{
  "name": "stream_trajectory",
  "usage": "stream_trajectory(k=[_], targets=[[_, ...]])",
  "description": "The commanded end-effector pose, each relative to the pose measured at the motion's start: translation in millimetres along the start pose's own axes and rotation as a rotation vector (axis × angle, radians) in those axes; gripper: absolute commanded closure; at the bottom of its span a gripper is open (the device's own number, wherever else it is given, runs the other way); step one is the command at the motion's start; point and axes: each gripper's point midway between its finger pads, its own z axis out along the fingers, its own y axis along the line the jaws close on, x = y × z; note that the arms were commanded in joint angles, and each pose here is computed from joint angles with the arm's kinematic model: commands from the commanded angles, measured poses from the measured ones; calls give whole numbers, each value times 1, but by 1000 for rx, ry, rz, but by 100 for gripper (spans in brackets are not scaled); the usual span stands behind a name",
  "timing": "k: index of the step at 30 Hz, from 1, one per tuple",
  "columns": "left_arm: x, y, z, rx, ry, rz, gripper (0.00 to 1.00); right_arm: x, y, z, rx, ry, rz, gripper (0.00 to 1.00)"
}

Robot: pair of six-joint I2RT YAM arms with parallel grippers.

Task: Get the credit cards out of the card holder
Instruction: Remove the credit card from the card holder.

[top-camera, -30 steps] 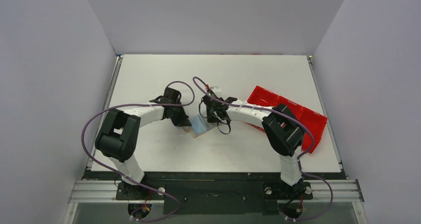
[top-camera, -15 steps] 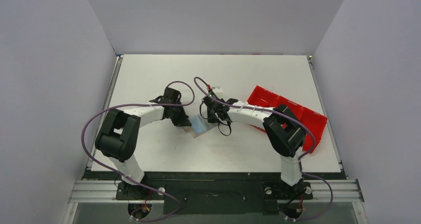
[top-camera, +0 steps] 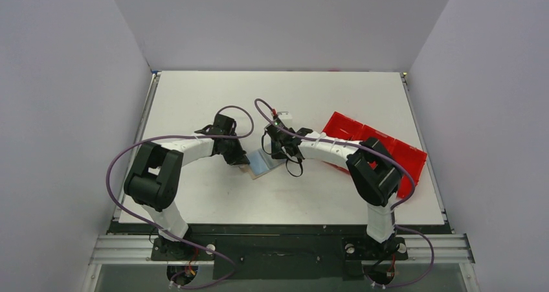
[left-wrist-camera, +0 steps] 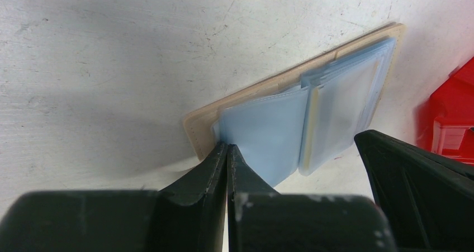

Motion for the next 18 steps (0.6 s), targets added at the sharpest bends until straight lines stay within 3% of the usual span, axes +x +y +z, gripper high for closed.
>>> stream_trajectory(k=[1,18], targets=[[-1,15,10,-51,-17,-1,100,-2,13,0,-29,-16,7,100],[-4,10,9,-36,-21,2,100,20,49,7,-147,51,-9,100]])
